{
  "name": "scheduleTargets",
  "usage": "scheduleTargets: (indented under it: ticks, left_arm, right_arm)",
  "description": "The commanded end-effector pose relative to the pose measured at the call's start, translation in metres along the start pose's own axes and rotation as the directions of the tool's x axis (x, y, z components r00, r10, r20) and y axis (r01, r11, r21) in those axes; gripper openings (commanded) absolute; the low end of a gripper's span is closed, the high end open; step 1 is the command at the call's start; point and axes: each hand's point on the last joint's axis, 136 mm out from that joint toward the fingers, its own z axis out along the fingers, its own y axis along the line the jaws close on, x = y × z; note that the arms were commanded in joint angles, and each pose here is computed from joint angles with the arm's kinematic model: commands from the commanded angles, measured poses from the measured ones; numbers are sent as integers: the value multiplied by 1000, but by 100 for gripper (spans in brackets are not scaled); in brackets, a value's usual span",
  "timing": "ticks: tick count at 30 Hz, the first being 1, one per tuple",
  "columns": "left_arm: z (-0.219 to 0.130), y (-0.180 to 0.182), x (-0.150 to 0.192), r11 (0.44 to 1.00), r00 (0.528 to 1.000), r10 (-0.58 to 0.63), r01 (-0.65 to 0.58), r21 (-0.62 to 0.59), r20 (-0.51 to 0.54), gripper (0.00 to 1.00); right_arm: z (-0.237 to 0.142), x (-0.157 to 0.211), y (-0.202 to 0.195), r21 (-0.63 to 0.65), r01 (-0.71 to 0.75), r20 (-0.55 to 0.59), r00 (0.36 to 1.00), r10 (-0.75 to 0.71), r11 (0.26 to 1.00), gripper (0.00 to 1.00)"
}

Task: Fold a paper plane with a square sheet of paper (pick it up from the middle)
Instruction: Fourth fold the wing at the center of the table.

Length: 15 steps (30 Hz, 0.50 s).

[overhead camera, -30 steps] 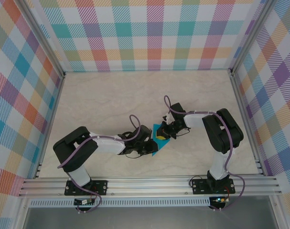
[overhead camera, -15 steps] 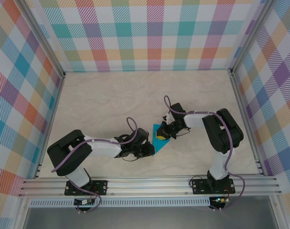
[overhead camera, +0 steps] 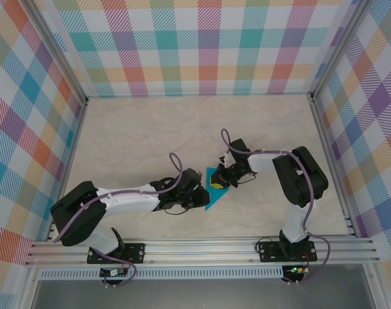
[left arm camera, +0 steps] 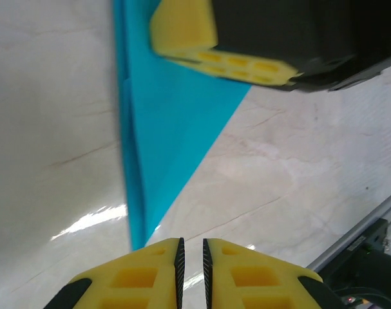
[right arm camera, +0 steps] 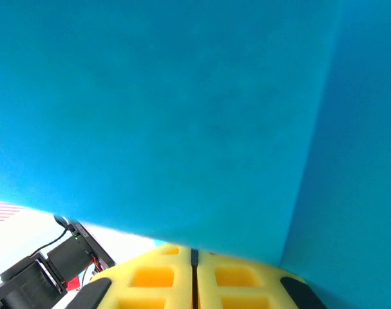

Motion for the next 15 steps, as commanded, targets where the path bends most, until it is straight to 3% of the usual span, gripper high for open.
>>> scheduleTargets:
  ticks: [1, 5, 15]
  left_arm:
    - [14, -24, -7, 997, 1000, 31, -30, 66, -5, 17]
    - [32, -26, -3, 997, 999, 10, -6, 83, -45, 17]
    - [40, 41, 28, 993, 992, -70, 59, -105, -106, 17]
  right_arm:
    - [16, 19, -93, 312, -139, 3, 989, 145, 940, 8]
    - [16, 20, -95, 316, -139, 1, 989, 146, 939, 8]
    - [16, 20, -96, 318, -141, -1, 989, 149, 938, 8]
